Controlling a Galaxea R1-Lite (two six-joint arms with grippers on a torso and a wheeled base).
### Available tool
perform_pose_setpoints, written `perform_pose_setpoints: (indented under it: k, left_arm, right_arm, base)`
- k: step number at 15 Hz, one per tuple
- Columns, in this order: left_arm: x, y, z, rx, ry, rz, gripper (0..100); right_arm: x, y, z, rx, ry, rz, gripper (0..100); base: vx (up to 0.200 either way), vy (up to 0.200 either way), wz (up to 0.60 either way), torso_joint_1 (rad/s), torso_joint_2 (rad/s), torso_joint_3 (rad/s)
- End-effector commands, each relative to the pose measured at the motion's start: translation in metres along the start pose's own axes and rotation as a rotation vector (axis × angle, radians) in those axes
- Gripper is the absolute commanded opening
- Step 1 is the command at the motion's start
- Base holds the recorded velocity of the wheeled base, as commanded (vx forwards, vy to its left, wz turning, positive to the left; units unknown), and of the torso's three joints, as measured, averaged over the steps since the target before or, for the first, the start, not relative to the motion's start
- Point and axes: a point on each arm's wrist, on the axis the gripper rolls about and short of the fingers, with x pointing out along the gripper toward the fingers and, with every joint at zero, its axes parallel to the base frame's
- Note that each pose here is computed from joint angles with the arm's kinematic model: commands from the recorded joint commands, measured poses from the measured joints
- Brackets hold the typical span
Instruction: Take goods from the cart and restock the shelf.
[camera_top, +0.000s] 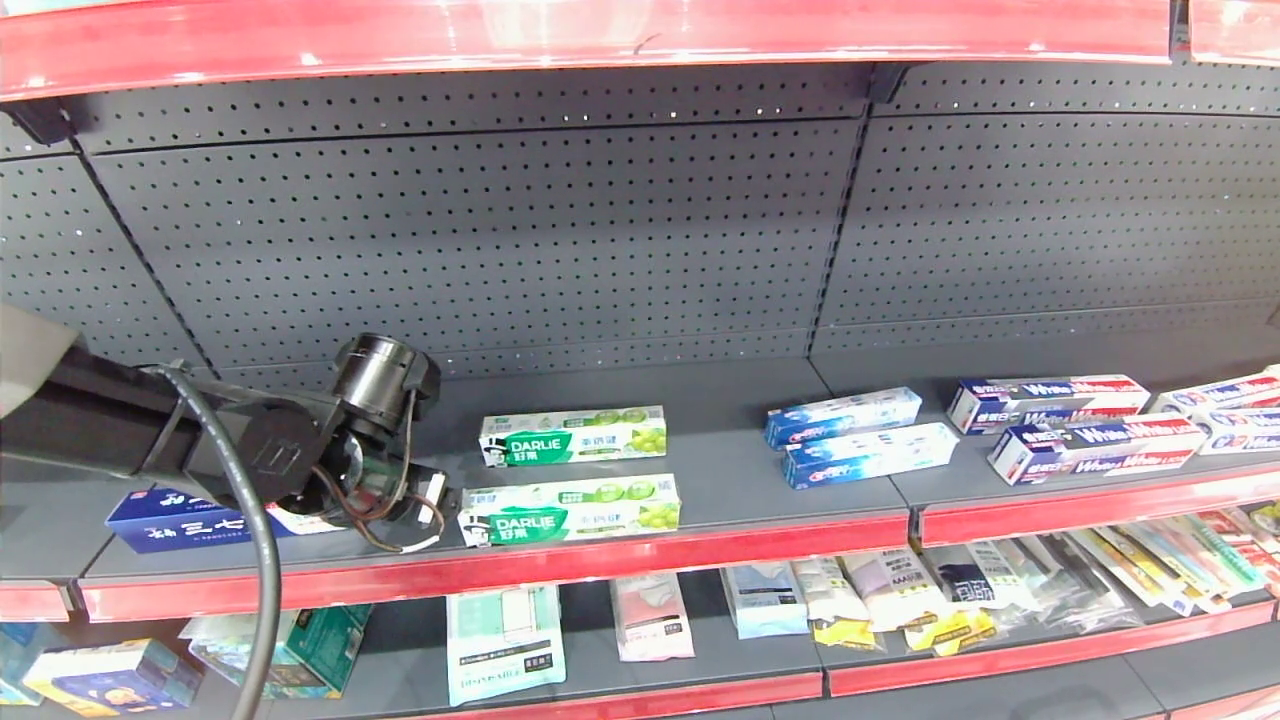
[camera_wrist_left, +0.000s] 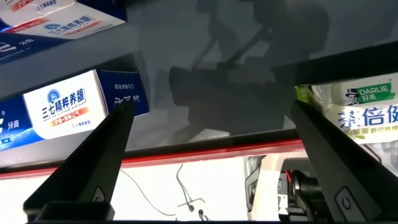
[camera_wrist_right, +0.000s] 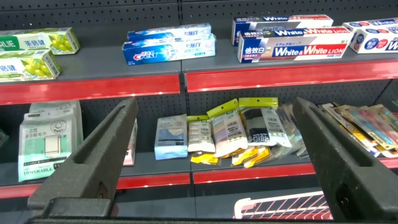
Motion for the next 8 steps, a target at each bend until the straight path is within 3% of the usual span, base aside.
perform_pose_setpoints:
  k: [1, 8]
  left_arm:
    - [0.0, -0.001, 0.0002, 0.002, -0.001, -0.002, 100]
    - [-0.0005, -0.0035, 0.0004, 0.008, -0.002, -0.006, 100]
  right_arm:
    - [0.0001, 0.0, 0.0, 0.0, 0.001, 0.0, 100]
    - [0.0001, 0.0, 0.0, 0.0, 0.001, 0.0, 100]
  base:
    - [0.0, 0.0, 0.0, 0.0, 0.0, 0.0]
    - [0.0, 0.0, 0.0, 0.0, 0.0, 0.0]
